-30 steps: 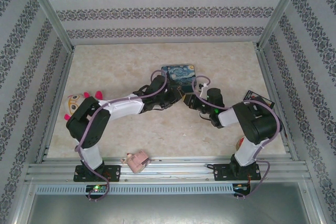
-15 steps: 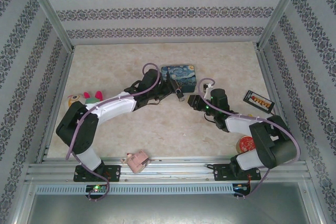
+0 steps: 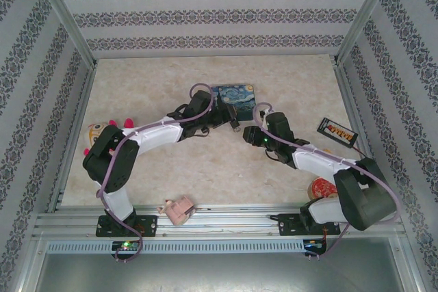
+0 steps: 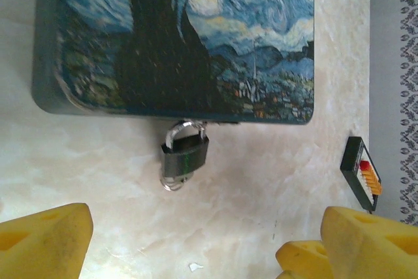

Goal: Unlock the padlock with the key

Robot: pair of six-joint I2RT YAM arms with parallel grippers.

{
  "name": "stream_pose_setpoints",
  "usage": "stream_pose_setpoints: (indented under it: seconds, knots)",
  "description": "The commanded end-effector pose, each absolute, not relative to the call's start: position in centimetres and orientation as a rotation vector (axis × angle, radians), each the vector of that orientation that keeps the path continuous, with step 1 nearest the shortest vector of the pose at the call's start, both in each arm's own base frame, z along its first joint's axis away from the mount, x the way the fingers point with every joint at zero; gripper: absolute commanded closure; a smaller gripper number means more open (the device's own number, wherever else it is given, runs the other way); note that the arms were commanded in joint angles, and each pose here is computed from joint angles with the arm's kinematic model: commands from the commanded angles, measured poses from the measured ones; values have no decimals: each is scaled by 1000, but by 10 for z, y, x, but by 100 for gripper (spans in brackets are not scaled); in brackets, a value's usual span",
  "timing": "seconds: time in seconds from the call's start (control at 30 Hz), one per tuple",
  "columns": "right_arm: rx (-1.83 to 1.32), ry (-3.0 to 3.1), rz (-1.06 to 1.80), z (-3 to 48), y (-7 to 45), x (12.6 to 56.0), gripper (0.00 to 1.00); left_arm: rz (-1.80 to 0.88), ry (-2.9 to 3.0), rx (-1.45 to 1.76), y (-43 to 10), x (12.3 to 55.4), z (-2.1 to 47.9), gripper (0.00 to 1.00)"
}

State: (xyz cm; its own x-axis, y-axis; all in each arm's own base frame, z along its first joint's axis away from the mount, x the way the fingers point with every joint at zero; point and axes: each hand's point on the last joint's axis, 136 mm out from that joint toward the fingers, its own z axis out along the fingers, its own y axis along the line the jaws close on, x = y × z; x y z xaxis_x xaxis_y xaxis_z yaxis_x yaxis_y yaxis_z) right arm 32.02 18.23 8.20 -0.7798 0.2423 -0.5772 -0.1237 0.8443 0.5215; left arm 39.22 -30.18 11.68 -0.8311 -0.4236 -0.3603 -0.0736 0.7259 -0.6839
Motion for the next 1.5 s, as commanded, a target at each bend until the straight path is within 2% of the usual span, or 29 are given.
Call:
stream_pose_setpoints:
  seconds: [0.0,0.23,0.4,0.5,0.67,0.87,1.07,1.47]
  knots:
    - [70,2376,671,78,182,330,61,-869,2414,-353,-287,401,118,11]
    - [202,2424,686,67,172,351,64,-918,2465,-260,-311,397,82,23]
    - [233,2412,703,72,167,355,65,-925,2476,-172,-329,393,67,27]
    - [260,2417,717,69,166,360,75,-929,2463,-149,-335,395,58,32]
    - [283,2430,743,59,173,374,78,-997,2416,-139,-344,399,53,37]
    - [298,2441,772,47,183,394,87,-1053,2374,-140,-353,405,52,41]
    - [314,2443,803,34,190,405,88,-1043,2389,-154,-353,407,42,45]
    - [323,2445,890,23,202,405,89,-1129,2336,-146,-365,413,47,63]
